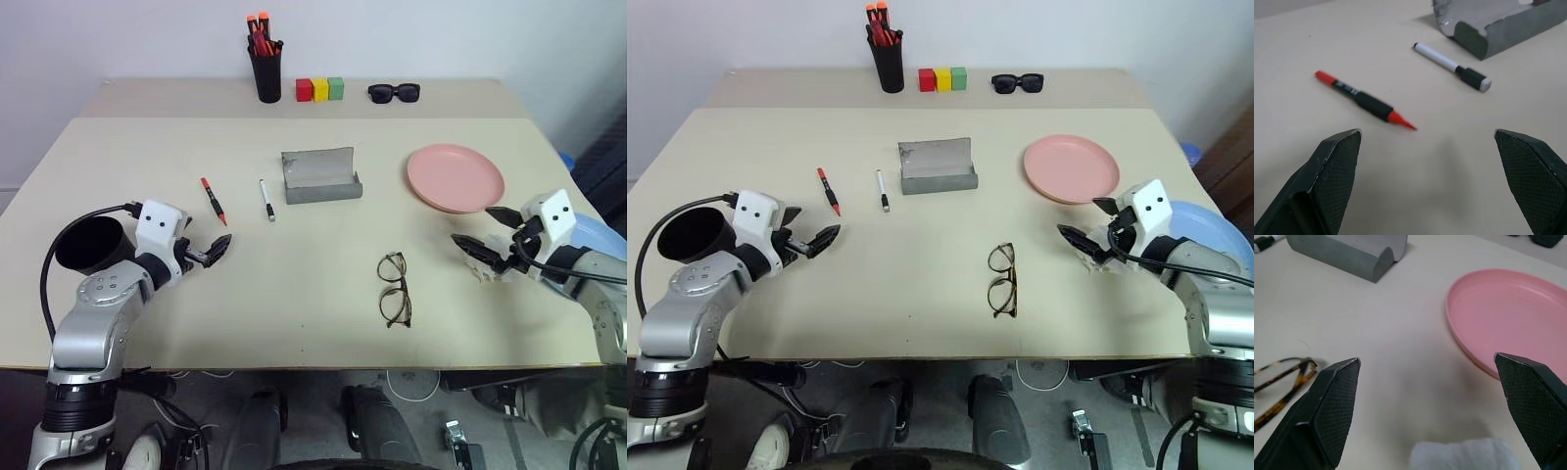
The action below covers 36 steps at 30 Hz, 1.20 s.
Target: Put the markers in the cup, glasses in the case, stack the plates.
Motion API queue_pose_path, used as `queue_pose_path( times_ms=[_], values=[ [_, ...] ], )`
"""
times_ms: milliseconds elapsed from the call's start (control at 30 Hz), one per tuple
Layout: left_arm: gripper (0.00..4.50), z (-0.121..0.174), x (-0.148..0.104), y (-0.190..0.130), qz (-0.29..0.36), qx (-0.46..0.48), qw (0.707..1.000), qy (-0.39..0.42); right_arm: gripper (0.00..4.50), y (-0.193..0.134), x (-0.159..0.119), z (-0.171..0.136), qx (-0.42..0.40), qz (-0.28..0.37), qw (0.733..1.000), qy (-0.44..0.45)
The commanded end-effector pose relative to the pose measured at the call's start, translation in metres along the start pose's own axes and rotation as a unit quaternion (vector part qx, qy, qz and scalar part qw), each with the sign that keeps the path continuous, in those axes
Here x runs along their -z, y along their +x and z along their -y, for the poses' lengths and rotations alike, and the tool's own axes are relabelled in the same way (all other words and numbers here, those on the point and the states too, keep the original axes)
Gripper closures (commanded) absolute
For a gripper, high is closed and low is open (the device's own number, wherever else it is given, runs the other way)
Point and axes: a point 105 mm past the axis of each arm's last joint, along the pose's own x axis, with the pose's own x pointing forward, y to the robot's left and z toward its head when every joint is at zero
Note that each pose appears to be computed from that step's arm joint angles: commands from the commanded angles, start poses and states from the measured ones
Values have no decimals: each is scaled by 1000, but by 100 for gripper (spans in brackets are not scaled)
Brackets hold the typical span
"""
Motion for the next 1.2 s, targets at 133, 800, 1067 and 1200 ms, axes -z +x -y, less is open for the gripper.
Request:
queue_pose_path(
  times_ms=[133, 800, 1067, 1200],
  values=[
    [3, 9, -18, 13, 31, 11, 999, 9, 0, 3, -15, -13, -5, 34, 999, -16],
    [3, -29, -26, 87, -71, -268, 945, -175, 0, 37, -21, -79, -87, 76, 993, 23],
    [3, -33, -19, 87, -155, -327, 905, -225, 0, 43, -29, -109, -128, 90, 987, 37],
    [3, -30, -10, 85, -185, -331, 888, -260, 0, 41, -33, -125, -162, 94, 982, 38]
  ],
)
